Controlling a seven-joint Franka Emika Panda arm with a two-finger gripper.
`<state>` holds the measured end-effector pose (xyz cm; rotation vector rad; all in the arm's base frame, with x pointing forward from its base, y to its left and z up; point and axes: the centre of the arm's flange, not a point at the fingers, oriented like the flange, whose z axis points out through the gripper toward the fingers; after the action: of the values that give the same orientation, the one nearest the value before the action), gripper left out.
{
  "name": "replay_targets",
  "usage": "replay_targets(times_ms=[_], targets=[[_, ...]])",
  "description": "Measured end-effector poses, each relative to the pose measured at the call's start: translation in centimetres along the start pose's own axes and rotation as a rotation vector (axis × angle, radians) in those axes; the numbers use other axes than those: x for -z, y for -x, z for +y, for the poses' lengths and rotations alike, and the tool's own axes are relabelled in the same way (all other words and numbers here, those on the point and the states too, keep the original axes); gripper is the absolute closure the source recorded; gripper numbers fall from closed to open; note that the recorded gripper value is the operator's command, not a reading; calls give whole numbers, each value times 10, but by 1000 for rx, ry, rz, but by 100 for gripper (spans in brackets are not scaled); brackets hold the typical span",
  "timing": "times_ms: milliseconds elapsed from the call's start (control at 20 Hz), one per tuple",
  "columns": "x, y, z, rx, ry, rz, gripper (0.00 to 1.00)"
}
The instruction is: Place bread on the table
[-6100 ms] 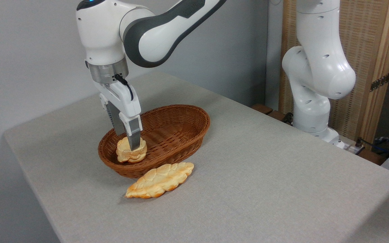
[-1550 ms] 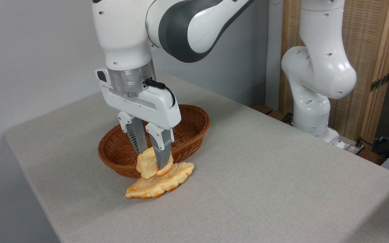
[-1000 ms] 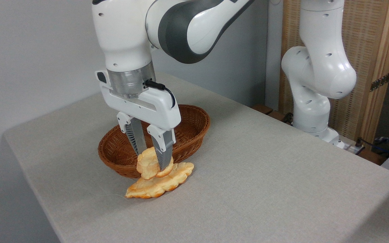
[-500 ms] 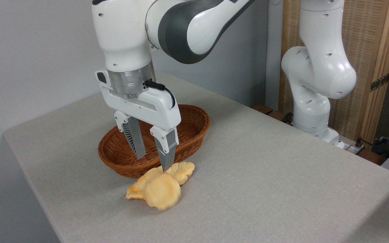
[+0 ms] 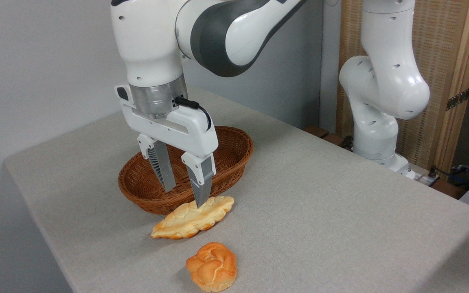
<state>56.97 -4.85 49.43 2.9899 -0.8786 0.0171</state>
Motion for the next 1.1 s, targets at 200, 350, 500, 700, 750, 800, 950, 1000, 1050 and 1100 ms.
replay_targets(times_ms=[200, 350, 500, 700, 750, 800, 950, 1000, 1050, 1100], targets=[[0, 0, 0, 0, 0, 0, 0], [-1, 0, 0, 0, 1, -2, 0], [-2, -1, 0, 0, 1, -4, 0], [-3, -1, 0, 0, 1, -4, 0], [-3, -1, 0, 0, 1, -4, 0], [-3, -1, 0, 0, 1, -4, 0], [-3, -1, 0, 0, 2, -5, 0], [-3, -1, 0, 0, 2, -5, 0], [-3, -1, 0, 0, 2, -5, 0], [-3, -1, 0, 0, 2, -5, 0]])
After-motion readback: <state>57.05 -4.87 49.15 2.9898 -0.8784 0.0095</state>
